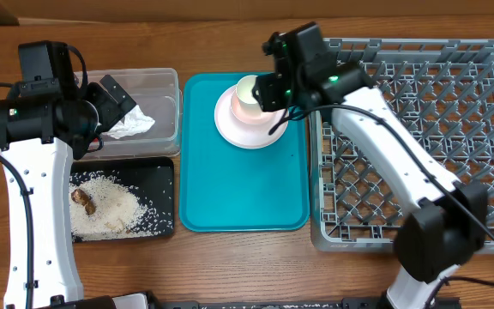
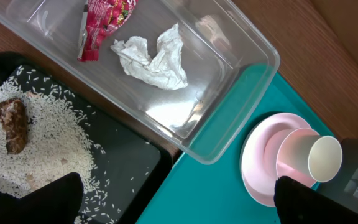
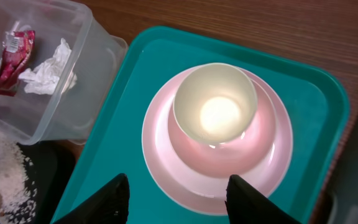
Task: Sort waste into correct bins and load items into the dishwasher
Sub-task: 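Move the right gripper over the white cup on the pink plate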
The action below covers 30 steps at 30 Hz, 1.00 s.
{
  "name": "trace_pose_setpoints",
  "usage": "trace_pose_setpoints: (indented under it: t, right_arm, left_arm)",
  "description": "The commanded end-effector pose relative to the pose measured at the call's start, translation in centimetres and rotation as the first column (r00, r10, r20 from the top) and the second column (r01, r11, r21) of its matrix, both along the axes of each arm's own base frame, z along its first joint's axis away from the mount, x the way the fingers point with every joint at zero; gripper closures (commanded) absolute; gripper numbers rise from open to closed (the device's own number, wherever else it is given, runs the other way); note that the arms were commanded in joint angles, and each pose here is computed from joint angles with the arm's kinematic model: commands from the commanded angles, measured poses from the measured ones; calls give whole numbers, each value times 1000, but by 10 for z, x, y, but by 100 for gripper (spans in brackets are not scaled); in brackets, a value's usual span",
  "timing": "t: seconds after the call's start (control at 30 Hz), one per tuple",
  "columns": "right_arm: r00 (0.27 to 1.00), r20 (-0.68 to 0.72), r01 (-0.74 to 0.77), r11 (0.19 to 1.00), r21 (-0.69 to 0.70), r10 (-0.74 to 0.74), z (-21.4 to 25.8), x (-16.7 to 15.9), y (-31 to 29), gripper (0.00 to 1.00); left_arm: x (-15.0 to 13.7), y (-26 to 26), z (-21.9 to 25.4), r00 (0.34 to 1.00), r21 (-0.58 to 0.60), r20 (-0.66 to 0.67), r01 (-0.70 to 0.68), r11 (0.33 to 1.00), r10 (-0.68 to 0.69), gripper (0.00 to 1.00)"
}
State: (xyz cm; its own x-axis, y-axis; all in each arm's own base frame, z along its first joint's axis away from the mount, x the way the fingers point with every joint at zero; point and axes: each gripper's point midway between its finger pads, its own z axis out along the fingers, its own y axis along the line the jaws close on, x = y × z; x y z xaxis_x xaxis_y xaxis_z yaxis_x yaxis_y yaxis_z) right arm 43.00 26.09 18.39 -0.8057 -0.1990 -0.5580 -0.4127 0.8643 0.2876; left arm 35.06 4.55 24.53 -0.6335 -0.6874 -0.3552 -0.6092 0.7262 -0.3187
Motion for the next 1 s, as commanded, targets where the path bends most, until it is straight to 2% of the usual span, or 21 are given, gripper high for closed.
trace_pose_setpoints:
  t: [0.0,0.1,0.27,0.43,0.6,0.97]
  right_arm:
    - [995,49,-85,996,-42,87,-11,2,23,48]
    - [980,95,-168,982,-88,177,-17,-1,41,47]
    - [960,163,-199,965,-168,227,-25,2,59,44]
    - [920,207,-281,929,-242,333,-40,7,69,46]
    - [919,257,-225,932,-285,300,-46,27,64,51]
    - [916,284,-204,940,-274,282,-51,41,63,52]
  left_arm:
    - [2,0,-1,1000,2,-3,18,1000,-18,0]
    - [2,0,-1,1000,2,-3,18,1000,-18,0]
    - [2,0,-1,1000,3,-3,18,1000,-18,0]
    - [2,0,-1,1000,2,-3,18,1000,-18,0]
    - [2,0,-1,1000,2,-3,18,1000,-18,0]
    - [2,0,-1,1000,3,-3,18,1000,-18,0]
